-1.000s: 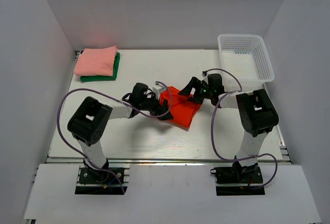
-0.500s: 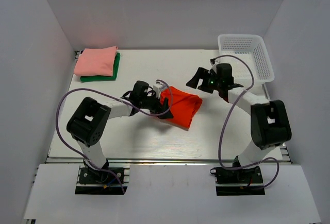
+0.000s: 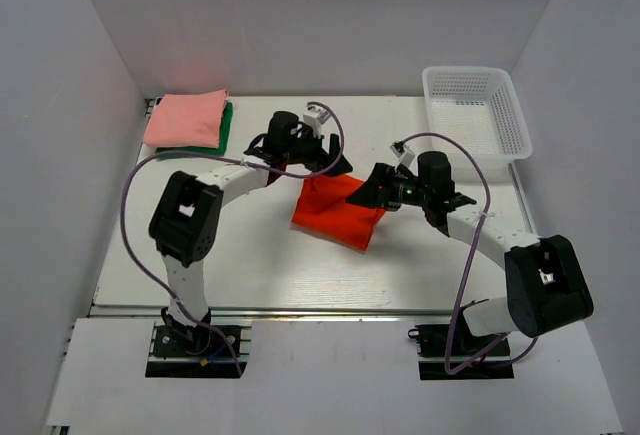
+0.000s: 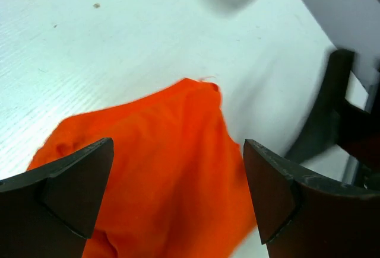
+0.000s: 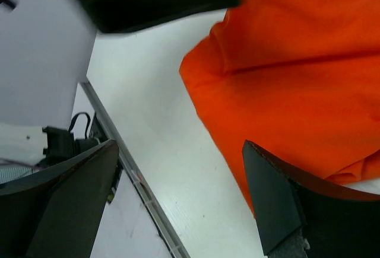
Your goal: Fold and stack the t-shirts
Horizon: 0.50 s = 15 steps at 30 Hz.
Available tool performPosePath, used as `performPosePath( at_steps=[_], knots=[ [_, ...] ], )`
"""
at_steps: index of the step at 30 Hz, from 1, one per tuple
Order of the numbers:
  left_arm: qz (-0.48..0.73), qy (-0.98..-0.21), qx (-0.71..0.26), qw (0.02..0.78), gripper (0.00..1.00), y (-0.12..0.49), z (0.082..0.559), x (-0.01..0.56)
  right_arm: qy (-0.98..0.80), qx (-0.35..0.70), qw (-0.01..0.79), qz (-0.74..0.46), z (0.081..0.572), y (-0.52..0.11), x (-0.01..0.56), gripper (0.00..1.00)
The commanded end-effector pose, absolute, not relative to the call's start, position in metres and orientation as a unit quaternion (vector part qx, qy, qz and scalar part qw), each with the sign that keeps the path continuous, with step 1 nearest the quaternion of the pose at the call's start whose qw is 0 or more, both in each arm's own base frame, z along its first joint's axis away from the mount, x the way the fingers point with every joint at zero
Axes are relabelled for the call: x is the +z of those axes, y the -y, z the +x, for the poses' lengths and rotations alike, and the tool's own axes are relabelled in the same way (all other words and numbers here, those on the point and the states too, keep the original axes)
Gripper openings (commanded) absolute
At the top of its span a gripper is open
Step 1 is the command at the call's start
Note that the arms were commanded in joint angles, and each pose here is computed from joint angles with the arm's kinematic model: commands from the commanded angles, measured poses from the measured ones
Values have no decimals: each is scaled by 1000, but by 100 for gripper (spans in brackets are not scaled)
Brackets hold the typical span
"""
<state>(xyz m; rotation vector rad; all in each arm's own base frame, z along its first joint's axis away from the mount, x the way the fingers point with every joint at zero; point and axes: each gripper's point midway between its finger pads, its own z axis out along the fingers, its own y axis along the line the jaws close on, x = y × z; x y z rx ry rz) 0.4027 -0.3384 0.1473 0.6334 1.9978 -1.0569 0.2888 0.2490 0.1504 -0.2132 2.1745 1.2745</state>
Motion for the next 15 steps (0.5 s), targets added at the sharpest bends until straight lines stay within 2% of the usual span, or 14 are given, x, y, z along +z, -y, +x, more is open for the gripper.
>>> performPosePath(
  at_steps=[1, 2, 7, 15],
  knots=[
    [222, -811, -408, 356, 100, 340, 422, 116, -787, 523, 308, -115, 274, -260, 165, 90],
    [220, -821, -409, 332, 98, 343, 422, 92, -784, 526, 309, -117, 273, -262, 164, 90],
    [210, -837, -412, 293, 95, 341, 420, 58, -778, 564, 250, -121, 255, -277, 141, 90],
    [168, -867, -354, 307, 95, 320, 434, 36, -817, 546, 174, -68, 243, -273, 61, 90]
  ],
)
